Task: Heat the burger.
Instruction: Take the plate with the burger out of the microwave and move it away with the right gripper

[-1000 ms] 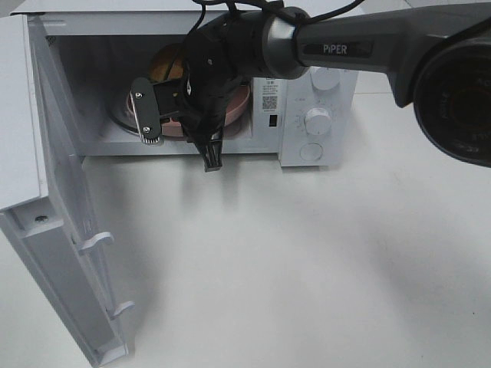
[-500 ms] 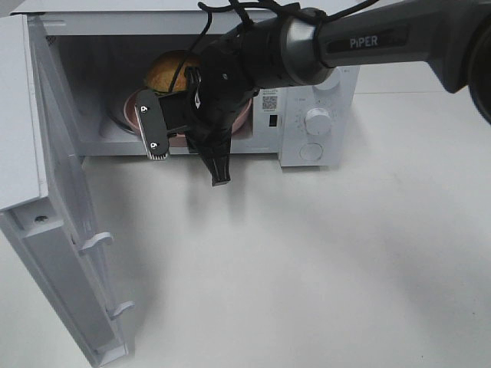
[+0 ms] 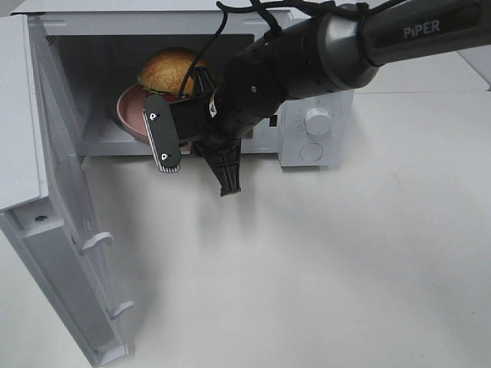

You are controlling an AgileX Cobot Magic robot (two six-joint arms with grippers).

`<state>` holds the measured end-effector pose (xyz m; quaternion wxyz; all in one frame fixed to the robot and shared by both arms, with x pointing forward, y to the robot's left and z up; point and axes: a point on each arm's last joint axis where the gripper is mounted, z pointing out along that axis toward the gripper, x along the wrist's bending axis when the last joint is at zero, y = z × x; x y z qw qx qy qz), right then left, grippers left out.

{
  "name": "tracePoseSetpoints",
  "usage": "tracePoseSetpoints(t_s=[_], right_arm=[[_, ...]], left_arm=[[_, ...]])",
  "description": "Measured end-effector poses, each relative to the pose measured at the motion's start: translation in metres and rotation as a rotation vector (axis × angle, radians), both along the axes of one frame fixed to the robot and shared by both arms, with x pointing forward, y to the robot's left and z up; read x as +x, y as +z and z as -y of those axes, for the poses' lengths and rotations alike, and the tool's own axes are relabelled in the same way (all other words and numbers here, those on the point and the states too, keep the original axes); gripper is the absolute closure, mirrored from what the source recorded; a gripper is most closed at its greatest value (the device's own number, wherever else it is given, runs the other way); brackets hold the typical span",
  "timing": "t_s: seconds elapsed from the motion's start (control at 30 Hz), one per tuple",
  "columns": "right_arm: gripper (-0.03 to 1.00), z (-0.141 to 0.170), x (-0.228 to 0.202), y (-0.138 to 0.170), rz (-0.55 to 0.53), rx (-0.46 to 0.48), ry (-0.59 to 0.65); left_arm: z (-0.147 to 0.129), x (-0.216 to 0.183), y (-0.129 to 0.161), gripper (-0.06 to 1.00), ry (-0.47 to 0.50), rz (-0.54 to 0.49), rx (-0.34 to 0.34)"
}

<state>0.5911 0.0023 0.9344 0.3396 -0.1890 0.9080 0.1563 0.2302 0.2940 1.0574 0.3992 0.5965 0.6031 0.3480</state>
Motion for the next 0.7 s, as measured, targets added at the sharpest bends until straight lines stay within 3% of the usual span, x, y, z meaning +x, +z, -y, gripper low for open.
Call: tracePoseSetpoints(t_s=[0.7], right_arm=[[0.89, 0.032, -0.050, 0.000, 0.049, 0.032, 0.090]], left_arm=[[0.000, 0.000, 0.000, 0.04, 0.000, 0.000, 0.000]])
